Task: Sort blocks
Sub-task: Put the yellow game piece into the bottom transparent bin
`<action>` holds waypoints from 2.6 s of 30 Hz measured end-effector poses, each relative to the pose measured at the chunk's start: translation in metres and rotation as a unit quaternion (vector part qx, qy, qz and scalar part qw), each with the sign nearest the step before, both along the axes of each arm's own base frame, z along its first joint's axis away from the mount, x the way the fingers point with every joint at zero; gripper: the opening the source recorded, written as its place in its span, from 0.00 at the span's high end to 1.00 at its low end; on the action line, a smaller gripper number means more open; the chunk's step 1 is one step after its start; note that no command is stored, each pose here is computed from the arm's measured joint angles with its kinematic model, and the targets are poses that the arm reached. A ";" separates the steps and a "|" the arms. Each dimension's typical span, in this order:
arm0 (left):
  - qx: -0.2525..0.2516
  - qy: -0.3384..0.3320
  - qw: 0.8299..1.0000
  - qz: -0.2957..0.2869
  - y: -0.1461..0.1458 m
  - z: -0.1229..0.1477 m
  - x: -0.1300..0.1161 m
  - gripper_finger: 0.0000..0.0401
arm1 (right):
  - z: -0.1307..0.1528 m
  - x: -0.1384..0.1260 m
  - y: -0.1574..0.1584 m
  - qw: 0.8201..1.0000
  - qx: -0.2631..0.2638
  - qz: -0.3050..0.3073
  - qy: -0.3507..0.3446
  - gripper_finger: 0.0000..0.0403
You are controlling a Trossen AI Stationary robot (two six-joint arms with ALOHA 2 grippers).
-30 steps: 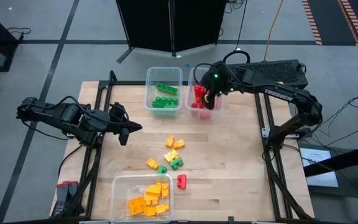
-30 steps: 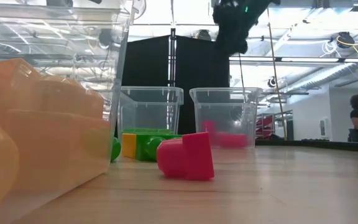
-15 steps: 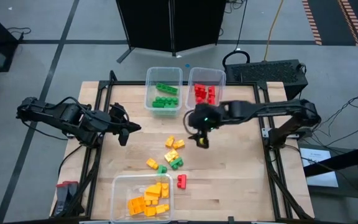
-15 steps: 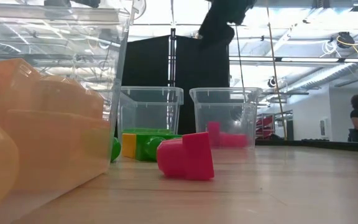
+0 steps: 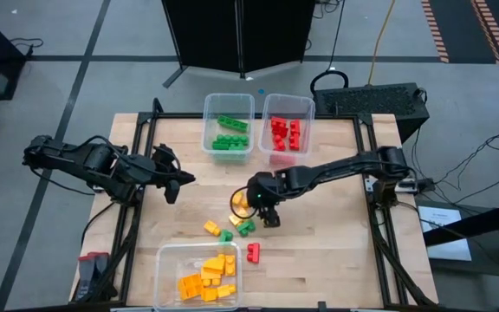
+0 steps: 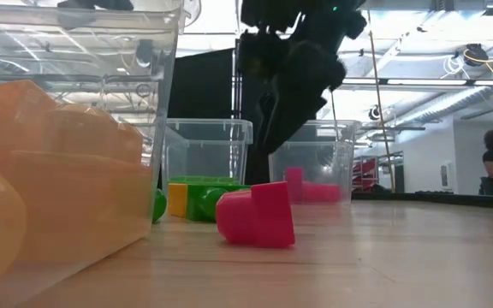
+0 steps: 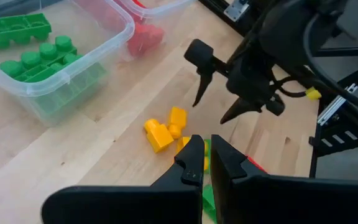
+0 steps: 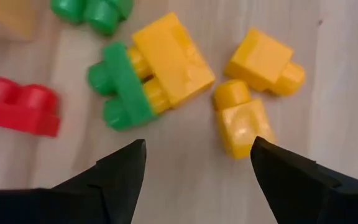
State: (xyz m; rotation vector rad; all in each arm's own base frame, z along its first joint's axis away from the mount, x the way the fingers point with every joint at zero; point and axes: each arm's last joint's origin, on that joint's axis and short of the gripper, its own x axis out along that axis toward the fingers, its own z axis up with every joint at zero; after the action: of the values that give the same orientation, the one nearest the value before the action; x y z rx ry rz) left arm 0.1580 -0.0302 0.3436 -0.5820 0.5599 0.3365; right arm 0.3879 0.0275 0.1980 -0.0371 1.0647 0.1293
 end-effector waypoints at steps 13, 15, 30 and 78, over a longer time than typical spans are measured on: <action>0.002 0.008 1.000 0.000 0.000 -0.001 -0.001 1.00 | -0.033 0.019 -0.030 1.000 -0.012 -0.021 -0.012 0.30; 0.002 0.008 1.000 0.000 0.000 -0.001 -0.001 1.00 | -0.038 0.020 -0.031 1.000 -0.009 -0.021 -0.006 0.30; 0.002 0.009 1.000 0.000 0.000 -0.001 -0.001 1.00 | -0.056 0.026 -0.032 1.000 -0.020 -0.005 -0.003 0.44; 0.019 0.035 0.999 -0.020 -0.003 -0.005 -0.005 1.00 | 0.103 0.097 0.134 0.958 0.158 0.106 -0.216 0.69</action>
State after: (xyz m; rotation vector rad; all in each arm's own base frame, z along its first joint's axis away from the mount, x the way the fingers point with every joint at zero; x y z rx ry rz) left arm 0.1531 -0.0328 0.3386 -0.5228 0.6308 0.3294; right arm 0.4845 0.1617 0.3013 0.1060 0.5905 0.4646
